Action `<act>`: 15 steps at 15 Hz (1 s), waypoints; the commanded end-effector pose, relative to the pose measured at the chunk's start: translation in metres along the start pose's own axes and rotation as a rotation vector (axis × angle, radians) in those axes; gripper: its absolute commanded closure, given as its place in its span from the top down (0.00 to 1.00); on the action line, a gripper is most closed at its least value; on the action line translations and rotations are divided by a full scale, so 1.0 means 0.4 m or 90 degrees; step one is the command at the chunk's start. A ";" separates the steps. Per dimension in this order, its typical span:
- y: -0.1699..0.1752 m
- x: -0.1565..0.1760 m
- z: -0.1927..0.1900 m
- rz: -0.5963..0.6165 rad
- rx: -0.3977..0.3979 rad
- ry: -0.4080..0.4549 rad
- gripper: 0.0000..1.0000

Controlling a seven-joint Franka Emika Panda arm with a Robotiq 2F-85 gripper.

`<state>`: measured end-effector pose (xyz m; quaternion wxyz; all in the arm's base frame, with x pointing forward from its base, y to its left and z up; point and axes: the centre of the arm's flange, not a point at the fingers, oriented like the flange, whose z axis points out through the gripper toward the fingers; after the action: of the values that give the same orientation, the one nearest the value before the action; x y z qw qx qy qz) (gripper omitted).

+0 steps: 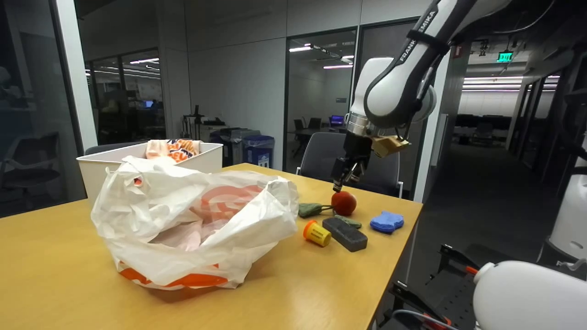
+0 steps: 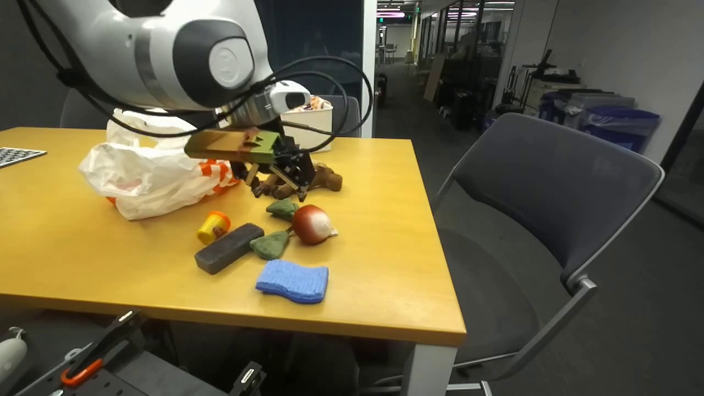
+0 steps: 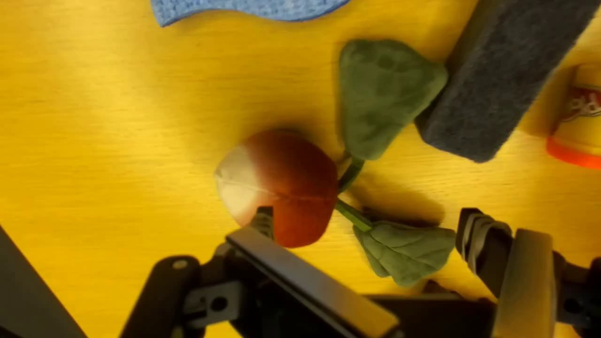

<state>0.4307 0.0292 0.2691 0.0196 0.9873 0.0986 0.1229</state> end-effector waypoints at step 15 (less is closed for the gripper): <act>0.068 0.095 0.188 0.075 -0.024 -0.028 0.27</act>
<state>0.4847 0.0040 0.2027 0.0359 0.9930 0.0447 0.1036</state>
